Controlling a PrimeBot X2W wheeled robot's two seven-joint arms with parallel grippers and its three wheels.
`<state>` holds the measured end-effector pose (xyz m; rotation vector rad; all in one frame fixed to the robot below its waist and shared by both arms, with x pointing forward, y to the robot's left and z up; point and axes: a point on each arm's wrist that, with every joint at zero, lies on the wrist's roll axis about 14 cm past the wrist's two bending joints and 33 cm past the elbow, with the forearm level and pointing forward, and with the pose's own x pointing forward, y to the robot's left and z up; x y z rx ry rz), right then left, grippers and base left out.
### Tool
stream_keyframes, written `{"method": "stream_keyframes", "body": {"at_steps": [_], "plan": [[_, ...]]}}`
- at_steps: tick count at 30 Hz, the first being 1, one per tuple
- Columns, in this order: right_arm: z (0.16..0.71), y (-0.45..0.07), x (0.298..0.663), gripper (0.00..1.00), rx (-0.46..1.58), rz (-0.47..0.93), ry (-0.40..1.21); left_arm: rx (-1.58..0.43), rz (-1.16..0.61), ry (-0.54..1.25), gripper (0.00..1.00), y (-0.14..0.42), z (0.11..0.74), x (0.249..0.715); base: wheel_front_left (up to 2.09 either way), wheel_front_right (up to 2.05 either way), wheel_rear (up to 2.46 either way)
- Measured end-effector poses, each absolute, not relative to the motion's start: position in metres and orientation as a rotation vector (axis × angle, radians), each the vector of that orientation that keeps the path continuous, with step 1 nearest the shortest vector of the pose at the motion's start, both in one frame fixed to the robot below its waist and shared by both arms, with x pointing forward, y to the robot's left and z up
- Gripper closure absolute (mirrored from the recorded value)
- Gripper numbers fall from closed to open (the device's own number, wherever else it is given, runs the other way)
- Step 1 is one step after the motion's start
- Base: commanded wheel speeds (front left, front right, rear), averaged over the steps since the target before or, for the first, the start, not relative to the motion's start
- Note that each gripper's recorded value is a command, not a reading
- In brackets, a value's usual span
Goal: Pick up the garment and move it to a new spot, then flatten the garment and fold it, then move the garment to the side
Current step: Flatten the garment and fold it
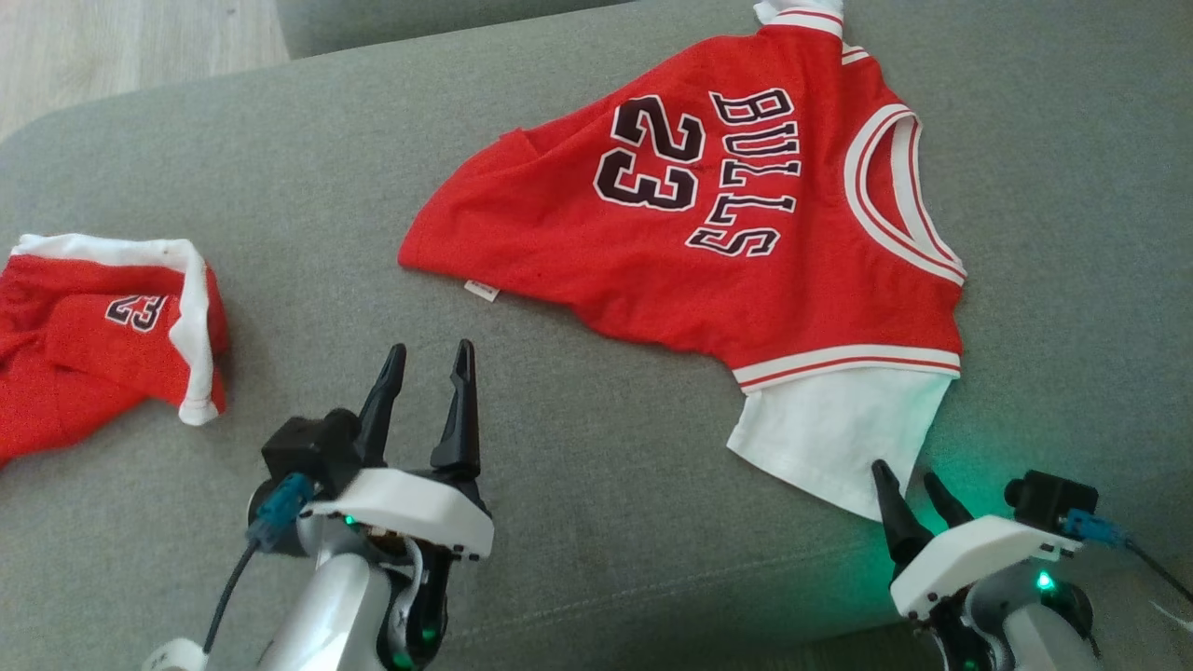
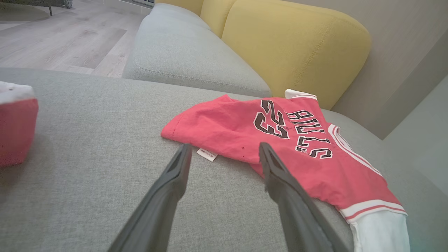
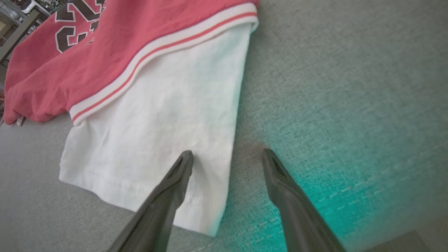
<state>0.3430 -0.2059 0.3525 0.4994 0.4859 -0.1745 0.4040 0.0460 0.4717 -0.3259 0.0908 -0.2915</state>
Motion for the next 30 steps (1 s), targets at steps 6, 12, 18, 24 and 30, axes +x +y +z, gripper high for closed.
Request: {"method": "stream_keyframes", "body": {"at_steps": [6, 12, 18, 24, 30], "plan": [[0.351, -0.204, 0.348, 1.00, 0.463, -0.151, 0.484, -0.325, -0.283, 0.090, 0.00, 0.049, 0.471, 0.407, 0.00, 0.00, 0.00], [0.367, -0.215, 0.361, 1.00, 0.387, -0.160, 0.412, -0.290, -0.278, 0.122, 0.00, 0.049, 0.459, 0.409, 0.00, 0.00, 0.00], [0.408, -0.256, 0.377, 1.00, 0.298, -0.234, 0.265, -0.239, -0.293, 0.155, 0.00, 0.043, 0.446, 0.425, 0.00, 0.00, 0.00], [0.445, -0.283, 0.387, 1.00, 0.235, -0.270, 0.181, -0.204, -0.322, 0.193, 0.00, 0.031, 0.432, 0.441, 0.00, 0.00, 0.00], [0.460, -0.288, 0.395, 1.00, 0.208, -0.268, 0.165, -0.165, -0.307, 0.289, 0.00, 0.035, 0.400, 0.455, 0.00, 0.00, 0.00]]}}
